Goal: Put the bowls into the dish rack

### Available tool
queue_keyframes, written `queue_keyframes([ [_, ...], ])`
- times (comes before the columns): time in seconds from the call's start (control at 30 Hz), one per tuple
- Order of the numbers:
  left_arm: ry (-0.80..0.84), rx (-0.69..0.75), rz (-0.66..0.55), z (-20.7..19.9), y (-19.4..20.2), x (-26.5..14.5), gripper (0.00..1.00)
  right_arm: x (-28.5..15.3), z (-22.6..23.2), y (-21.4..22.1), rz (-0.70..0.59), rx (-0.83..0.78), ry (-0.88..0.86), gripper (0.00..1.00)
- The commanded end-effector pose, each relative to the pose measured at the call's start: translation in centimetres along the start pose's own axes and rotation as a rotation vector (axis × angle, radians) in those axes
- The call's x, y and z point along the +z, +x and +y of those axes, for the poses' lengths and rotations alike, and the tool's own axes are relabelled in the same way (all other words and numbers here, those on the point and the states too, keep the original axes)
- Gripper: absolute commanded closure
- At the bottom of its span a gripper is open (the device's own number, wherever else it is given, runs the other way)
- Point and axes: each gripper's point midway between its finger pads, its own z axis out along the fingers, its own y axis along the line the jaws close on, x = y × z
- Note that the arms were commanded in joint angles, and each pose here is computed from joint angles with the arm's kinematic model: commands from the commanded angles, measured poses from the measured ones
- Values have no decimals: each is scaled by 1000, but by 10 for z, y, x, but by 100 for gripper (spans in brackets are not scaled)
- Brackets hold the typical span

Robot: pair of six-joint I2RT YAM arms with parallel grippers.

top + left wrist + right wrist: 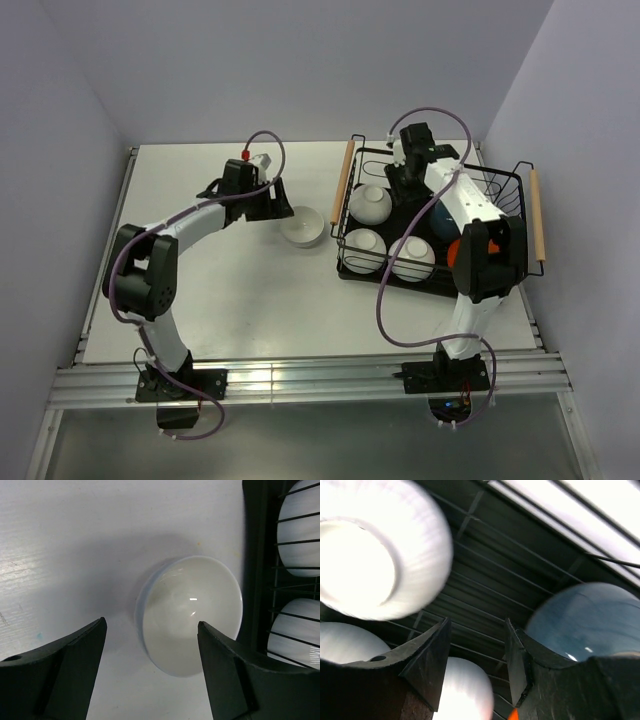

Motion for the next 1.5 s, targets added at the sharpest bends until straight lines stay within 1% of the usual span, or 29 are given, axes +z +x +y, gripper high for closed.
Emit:
queue_keyframes([
  [0.0, 12, -3, -49, -5, -17, 7, 21, -16, -27, 2, -13, -21, 121, 46],
  [0.17, -6, -15, -25, 1, -6, 17, 22, -6, -58, 27, 63, -24, 199, 48],
  [0.27, -9, -26, -13, 2, -2, 22, 23, -3, -78, 37, 89, -54, 268, 48],
  [0.3, -5, -30, -1, 3, 0, 24, 23, -4, -84, 35, 79, -78, 295, 48],
  [0.33, -3, -33, -2, 2, -1, 25, 25, -3, -92, 43, 100, -90, 339, 49],
  [0.5, 11, -40, 19, 0, 6, 35, 30, -13, -101, 40, 76, -113, 386, 49],
  [0.67, 0, -48, 36, 0, 11, 43, 33, -20, -99, 29, 42, -107, 370, 49],
  [0.77, -12, -50, 42, 2, 13, 47, 39, -25, -98, 23, 25, -96, 359, 48],
  [0.8, -17, -53, 45, 3, 13, 49, 43, -26, -97, 24, 27, -97, 355, 48],
  [0.97, -23, -59, 42, 4, 13, 51, 57, -31, -96, 20, 12, -101, 347, 44],
  [1.07, -11, -58, 32, 2, 10, 50, 72, -34, -93, 18, -2, -100, 326, 43],
  [1.1, -7, -58, 30, 0, 9, 49, 83, -34, -91, 18, 2, -101, 315, 42],
  [1.17, 1, -60, 31, -2, 8, 47, 92, -39, -87, 14, -17, -95, 287, 40],
  [1.2, 7, -60, 27, -4, 6, 46, 100, -41, -85, 13, -20, -95, 275, 38],
  [1.37, 35, -62, -10, -14, -6, 34, 100, -67, -73, -7, -121, -69, 201, 29],
  [1.4, 42, -60, -30, -19, -12, 28, 100, -78, -72, -13, -147, -60, 194, 24],
  [1.47, 49, -55, -45, -22, -17, 21, 100, -88, -66, -20, -187, -43, 153, 20],
])
